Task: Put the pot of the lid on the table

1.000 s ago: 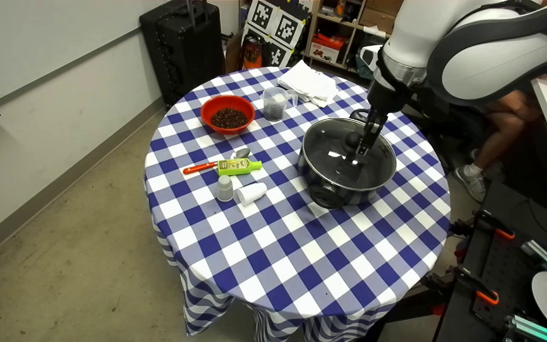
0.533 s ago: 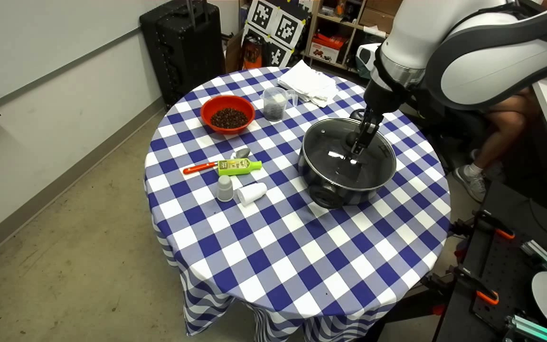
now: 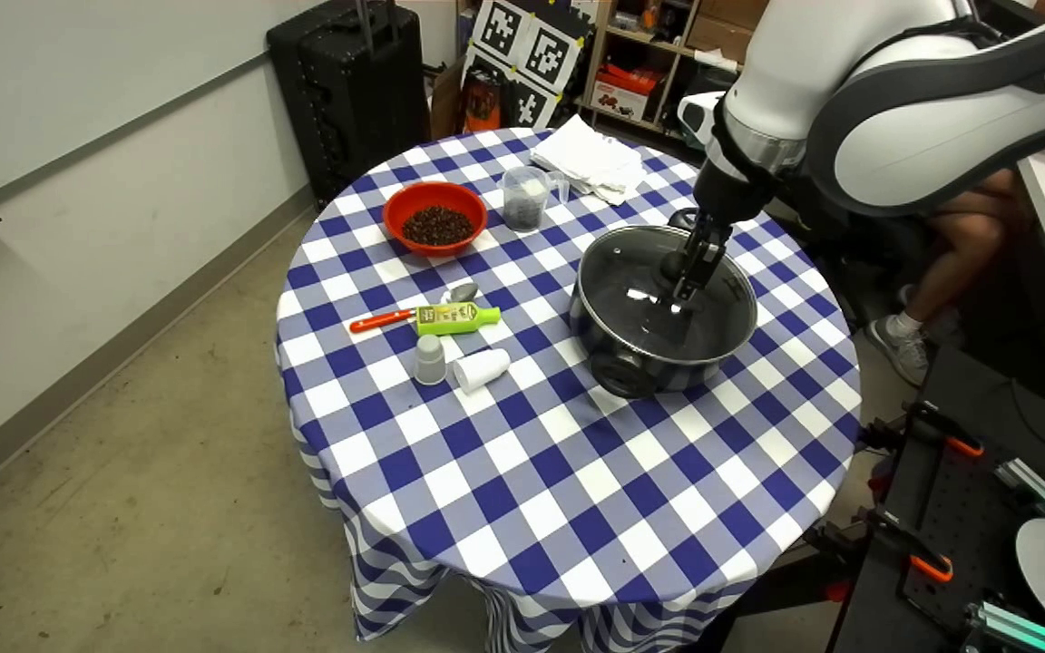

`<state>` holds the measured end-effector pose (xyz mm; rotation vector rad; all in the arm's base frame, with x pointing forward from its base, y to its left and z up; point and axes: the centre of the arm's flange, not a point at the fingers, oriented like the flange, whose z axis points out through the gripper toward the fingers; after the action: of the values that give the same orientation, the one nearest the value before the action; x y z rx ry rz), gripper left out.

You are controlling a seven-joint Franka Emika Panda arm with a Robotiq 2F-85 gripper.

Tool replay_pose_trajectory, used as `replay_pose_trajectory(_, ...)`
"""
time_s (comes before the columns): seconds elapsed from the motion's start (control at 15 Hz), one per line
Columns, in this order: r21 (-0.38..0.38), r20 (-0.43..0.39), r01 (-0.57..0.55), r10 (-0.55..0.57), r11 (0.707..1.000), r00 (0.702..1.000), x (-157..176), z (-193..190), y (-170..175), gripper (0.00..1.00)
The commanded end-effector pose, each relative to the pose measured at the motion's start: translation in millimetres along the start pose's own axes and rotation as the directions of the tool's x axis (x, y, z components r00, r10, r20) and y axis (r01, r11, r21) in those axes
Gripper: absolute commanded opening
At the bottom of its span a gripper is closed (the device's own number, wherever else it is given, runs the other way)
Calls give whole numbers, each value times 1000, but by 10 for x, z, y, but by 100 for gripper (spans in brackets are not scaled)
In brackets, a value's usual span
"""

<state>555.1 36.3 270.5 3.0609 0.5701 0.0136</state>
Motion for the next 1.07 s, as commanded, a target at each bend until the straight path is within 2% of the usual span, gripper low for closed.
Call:
replay_pose_trajectory(0.0,4,-15,31,-31,1000,999,31,35,24,67)
replay_pose_trajectory(0.33,2,-17,28,-28,1000,999,29,29,76,28)
replay_pose_trajectory(0.4,3,-16,27,-27,1000,1000,28,32,75,24)
replay_pose_trajectory(0.8,7,-26,26,-25,1000,999,31,-33,90,24)
replay_pose_trajectory(1.0,15,-50,21,-21,1000,999,4,-212,160,24)
